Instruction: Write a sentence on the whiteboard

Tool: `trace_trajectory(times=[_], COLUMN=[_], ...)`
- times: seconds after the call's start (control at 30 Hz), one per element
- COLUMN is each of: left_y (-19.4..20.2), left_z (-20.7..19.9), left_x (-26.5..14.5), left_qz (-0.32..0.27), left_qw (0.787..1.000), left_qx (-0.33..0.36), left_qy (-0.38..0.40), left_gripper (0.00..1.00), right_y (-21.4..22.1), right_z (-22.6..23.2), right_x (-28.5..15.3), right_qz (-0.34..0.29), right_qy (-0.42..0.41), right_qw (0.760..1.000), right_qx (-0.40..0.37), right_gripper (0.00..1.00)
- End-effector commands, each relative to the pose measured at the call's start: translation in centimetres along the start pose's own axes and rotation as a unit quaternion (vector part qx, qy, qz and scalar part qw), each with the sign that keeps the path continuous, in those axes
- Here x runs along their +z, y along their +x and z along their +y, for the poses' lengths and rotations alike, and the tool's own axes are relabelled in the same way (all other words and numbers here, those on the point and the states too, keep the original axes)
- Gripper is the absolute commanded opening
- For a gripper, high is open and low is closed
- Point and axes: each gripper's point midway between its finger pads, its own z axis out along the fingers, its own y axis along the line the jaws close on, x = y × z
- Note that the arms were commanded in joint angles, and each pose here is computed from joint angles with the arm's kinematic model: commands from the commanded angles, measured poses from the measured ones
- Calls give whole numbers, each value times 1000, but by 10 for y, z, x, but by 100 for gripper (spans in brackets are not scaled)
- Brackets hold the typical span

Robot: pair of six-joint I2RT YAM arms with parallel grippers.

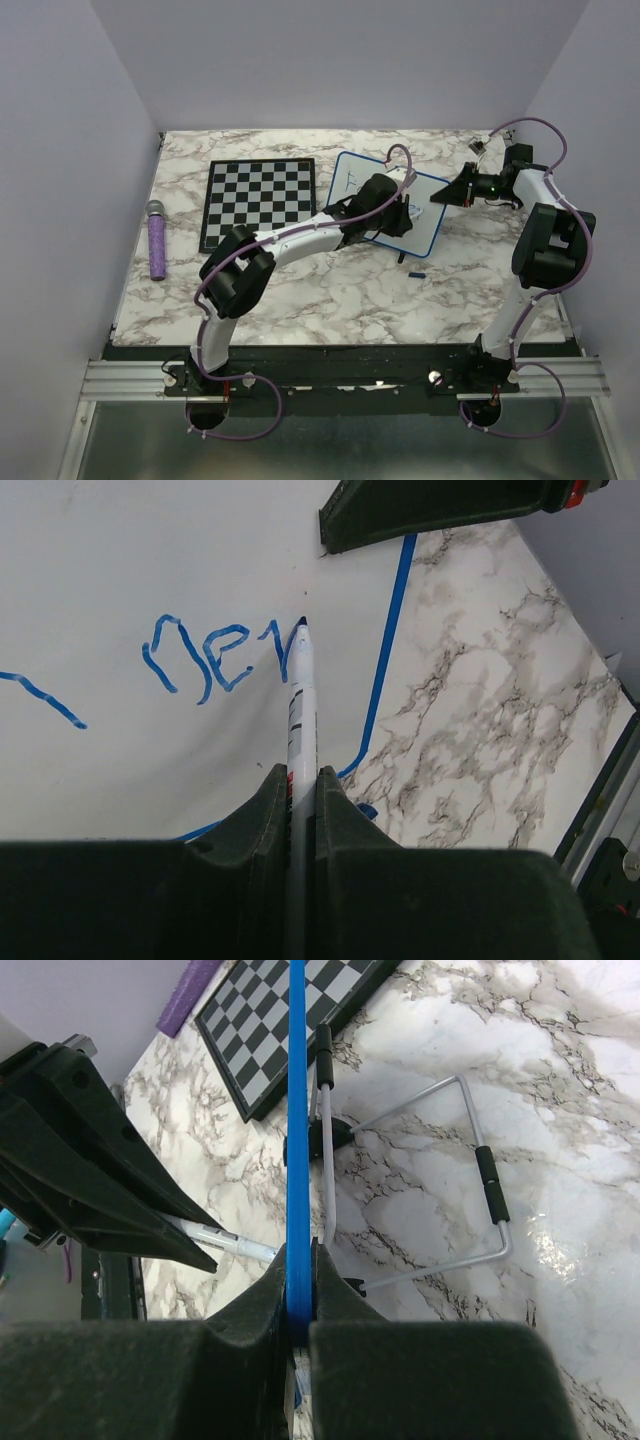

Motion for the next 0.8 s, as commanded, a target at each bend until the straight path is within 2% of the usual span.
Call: trace_trajectory(times=[0.0,0.43,0.77], left_y=[-3,-5,0], left_z=[6,-5,-7], left_x=[7,-20,-13], left_qz=[6,-14,-6], left_qw=[1000,1000,1000], left_qx=[5,5,0], left_qy=[-9,17,28], left_gripper=[0,0,0], right_y=[-10,-10,-10], right_z=[-1,0,0], right_x=[-1,-1,-1], right_qz=[6,7,8], right_qy=[14,13,14], right_qw=[999,999,999], right_qx=[-47,-47,-46], right_gripper=[1,1,0])
